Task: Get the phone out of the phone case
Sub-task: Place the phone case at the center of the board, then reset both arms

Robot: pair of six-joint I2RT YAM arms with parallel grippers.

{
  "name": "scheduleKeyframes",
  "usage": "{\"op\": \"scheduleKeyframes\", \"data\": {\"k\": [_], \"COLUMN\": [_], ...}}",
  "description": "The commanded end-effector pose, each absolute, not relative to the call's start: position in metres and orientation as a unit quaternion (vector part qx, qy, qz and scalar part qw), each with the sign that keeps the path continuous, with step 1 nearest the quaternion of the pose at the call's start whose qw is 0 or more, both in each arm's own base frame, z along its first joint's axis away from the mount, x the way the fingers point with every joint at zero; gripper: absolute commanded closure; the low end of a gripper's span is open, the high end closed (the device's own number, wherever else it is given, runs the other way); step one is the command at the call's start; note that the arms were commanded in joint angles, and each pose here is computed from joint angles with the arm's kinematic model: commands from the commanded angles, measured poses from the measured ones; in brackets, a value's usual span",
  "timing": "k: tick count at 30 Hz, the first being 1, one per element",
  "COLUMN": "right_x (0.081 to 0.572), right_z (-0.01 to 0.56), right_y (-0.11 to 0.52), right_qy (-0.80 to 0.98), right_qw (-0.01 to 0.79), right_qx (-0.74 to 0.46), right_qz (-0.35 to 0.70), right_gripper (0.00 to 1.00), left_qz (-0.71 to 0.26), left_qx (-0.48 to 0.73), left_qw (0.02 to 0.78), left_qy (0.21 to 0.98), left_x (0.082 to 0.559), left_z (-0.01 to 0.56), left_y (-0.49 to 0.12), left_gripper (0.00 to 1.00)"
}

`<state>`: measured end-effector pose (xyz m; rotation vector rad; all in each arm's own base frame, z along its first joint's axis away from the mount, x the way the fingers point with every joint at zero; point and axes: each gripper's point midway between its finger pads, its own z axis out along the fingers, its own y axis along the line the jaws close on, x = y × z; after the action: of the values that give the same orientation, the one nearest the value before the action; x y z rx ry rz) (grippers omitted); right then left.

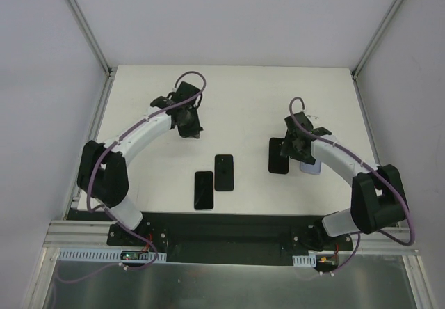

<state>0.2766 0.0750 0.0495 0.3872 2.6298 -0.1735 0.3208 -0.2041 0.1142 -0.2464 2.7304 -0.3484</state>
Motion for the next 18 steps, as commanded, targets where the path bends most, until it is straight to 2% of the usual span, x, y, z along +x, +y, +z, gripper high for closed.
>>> {"op": "scheduleKeyframes", "data": {"k": [1,6,10,11,15,16,18], "right_x": [0.284,0.281,0.277,0.275,0.266,0.263,0.257], "right_z": [0.092,0.113,0.133,0.136,0.148,0.15,0.154], "right_y": [0.052,0.043,0.038,0.037,0.029,0.028,0.024], "right_qy": [0.946,0.942,0.936,0.935,0.93,0.93,0.928], "right_qw": [0.278,0.294,0.315,0.317,0.329,0.329,0.334], "right_qx": [0.145,0.141,0.14,0.138,0.14,0.14,0.142], "right_qz": [-0.08,-0.079,-0.076,-0.076,-0.082,-0.084,-0.088], "right_gripper": [0.24,0.1,0.05,0.05,0.04,0.04,0.04], "left_qz": [-0.128,-0.133,-0.132,-0.132,-0.136,-0.137,-0.137], "left_qx": [-0.089,-0.118,-0.132,-0.131,-0.129,-0.13,-0.134], "left_qw": [0.219,0.221,0.232,0.233,0.23,0.228,0.227], "left_qy": [0.963,0.959,0.955,0.954,0.955,0.955,0.955], "left_x": [0.311,0.299,0.285,0.283,0.27,0.266,0.262], "left_z": [0.141,0.143,0.144,0.145,0.141,0.138,0.137], "left_y": [-0.174,-0.14,-0.121,-0.12,-0.115,-0.114,-0.112], "left_gripper": [1.0,1.0,0.99,0.97,0.75,0.65,0.52]}}
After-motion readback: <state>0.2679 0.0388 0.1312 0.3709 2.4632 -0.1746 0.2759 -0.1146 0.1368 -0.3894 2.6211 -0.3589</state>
